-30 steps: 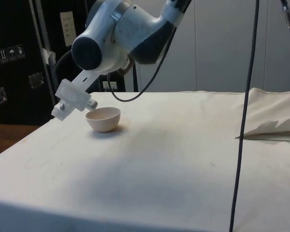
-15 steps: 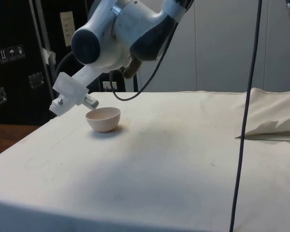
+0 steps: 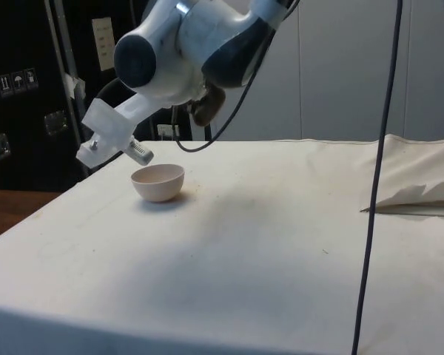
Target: Pour the coffee beans from the cup into the bowl.
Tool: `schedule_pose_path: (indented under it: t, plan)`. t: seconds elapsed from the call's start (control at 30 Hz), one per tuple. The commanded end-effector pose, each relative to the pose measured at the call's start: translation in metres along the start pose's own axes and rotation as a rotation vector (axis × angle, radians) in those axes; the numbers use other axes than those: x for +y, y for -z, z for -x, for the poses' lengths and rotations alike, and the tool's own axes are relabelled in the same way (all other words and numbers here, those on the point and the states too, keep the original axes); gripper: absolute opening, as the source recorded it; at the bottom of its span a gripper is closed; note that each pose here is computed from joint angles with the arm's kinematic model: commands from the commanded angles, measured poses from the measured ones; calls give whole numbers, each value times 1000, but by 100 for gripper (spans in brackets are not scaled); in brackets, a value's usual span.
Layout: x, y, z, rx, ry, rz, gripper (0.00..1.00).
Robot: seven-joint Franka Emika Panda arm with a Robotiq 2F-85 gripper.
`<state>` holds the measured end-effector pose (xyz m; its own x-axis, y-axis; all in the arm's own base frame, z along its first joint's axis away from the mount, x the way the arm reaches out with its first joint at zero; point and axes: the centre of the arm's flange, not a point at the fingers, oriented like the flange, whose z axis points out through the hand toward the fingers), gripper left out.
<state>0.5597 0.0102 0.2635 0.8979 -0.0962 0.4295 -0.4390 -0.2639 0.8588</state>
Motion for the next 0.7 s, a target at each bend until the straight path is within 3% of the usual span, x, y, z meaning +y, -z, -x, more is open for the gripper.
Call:
schedule_pose_path:
  t: [0.0, 0.17, 0.2, 0.23, 0.27, 0.5, 0.53, 0.57, 0.67]
  plan:
    - [1, -1, 1, -5, -4, -24, 0]
    - [3, -9, 5, -26, -4, -51, 0]
    - [1, -8, 3, -20, -2, -27, 0]
    - [3, -10, 5, -29, -4, -56, 0]
    - [3, -12, 6, -37, -5, -64, 0]
    - [6, -21, 12, -59, -4, -95, 0]
    - [4, -20, 11, -54, -6, -73, 0]
    - [6, -23, 13, -63, -3, -99, 0]
    - [9, -26, 15, -73, 0, -118, 0]
